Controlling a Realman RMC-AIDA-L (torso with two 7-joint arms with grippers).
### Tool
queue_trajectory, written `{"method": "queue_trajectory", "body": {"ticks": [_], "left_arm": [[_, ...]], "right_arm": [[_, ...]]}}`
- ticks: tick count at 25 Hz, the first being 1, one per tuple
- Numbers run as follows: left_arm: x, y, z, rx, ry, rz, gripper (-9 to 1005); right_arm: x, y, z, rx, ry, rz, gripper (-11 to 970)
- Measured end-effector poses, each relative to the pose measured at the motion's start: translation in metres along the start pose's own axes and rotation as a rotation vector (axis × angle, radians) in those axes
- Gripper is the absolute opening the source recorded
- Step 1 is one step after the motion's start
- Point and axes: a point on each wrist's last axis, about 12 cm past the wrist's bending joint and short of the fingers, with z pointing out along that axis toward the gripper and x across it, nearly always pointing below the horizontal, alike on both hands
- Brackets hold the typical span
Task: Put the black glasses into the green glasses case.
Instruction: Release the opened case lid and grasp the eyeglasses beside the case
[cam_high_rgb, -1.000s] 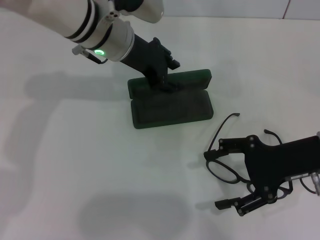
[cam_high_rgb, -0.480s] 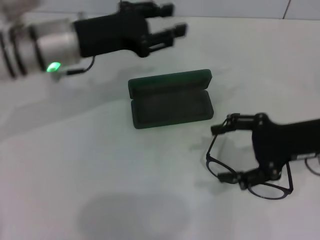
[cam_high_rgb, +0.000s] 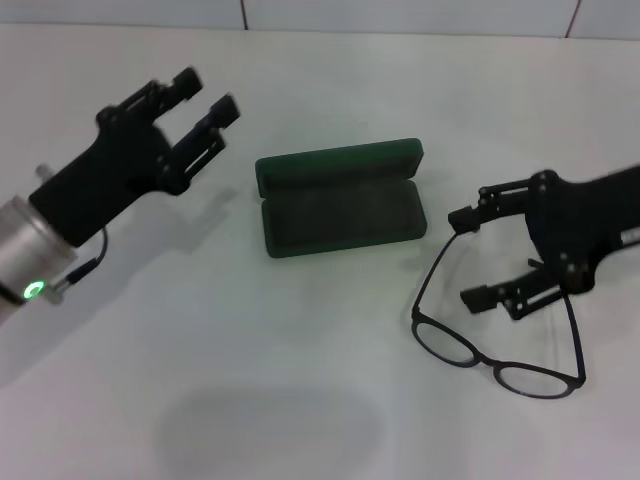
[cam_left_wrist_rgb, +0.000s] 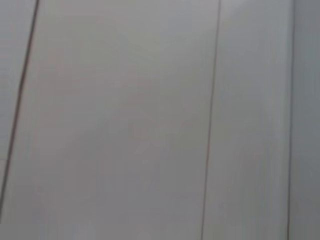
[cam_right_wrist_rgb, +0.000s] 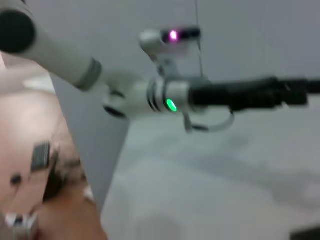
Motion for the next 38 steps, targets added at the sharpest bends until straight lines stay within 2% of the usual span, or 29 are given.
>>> {"method": "queue_trajectory", "body": {"ticks": [3,6,11,16,20,30,35,38], "left_arm": [[0.003,0.000,-0.006,-0.024,0.007,-0.005,551],[0.004,0.001,-0.010,-0.039,0.011,-0.001,551],[0.006,0.005,-0.010,-0.063,0.037,0.005,551],[0.007,0.007,0.000,-0.062,0.053,0.011,551],[0.007,0.008,0.003,-0.062,0.063,0.012,551],[0.006,0.009,0.011,-0.043,0.067,0.021,551],[0.006,0.010,0.013,-0.042,0.072,0.025,551],[0.006,0.010,0.013,-0.042,0.073,0.025,551]], "right_arm": [[-0.021,-0.003,-0.001,-0.003,0.164,0.064,825],[-0.043,0.000,0.001,-0.043,0.299,0.130,805],[-0.070,0.004,0.017,-0.090,0.527,0.211,771],[-0.067,0.008,0.044,-0.106,0.720,0.225,755],[-0.063,0.011,0.062,-0.092,0.806,0.204,741],[-0.053,0.009,0.085,-0.020,0.841,0.148,675],[-0.049,0.010,0.093,-0.011,0.856,0.114,570],[-0.047,0.010,0.097,0.002,0.851,0.102,544]]}}
